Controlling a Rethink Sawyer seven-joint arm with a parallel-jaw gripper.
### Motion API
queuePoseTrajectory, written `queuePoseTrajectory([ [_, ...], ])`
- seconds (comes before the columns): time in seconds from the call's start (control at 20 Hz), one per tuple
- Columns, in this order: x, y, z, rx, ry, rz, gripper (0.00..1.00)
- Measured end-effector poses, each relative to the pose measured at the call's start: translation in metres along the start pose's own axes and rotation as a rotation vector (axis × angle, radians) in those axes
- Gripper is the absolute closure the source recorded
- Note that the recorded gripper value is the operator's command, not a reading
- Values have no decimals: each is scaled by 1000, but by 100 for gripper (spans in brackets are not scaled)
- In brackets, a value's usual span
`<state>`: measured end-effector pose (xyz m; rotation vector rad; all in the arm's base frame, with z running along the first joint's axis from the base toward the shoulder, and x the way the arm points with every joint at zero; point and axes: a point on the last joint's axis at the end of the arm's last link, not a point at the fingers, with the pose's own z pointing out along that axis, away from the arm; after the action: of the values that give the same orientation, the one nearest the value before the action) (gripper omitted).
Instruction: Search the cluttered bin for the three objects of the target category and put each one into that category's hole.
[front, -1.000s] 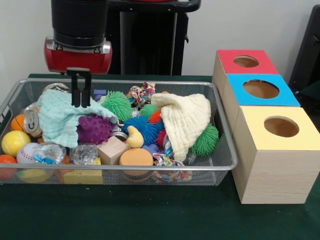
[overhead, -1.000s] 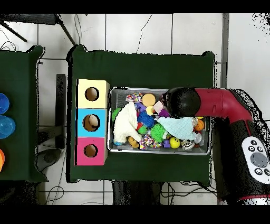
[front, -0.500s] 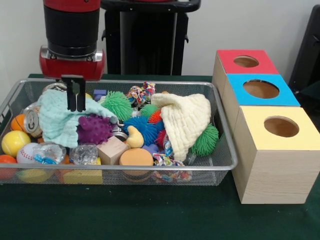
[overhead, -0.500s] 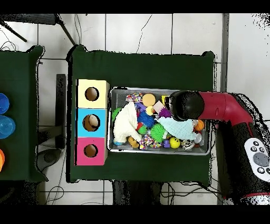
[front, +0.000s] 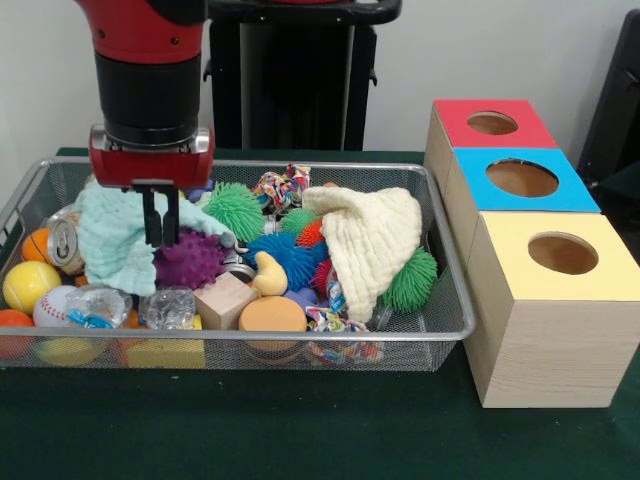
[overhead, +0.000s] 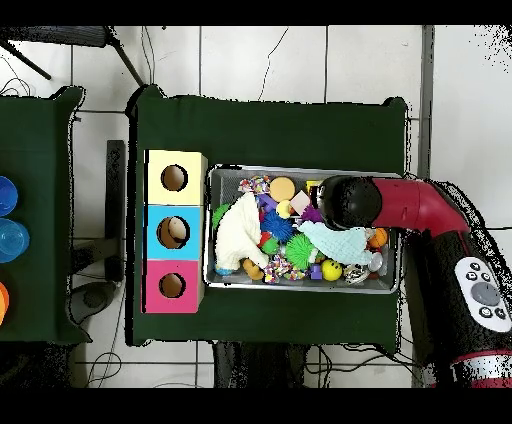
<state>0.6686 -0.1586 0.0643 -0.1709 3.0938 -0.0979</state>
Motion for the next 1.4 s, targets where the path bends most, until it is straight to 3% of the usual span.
queuePoseTrajectory([
  [0.05, 0, 2, 5, -3, -8, -1, 0],
  [1.05, 4, 3, 14, -6, -9, -3, 0],
  [1.4, 11, 8, 32, -21, 2, -3, 0],
])
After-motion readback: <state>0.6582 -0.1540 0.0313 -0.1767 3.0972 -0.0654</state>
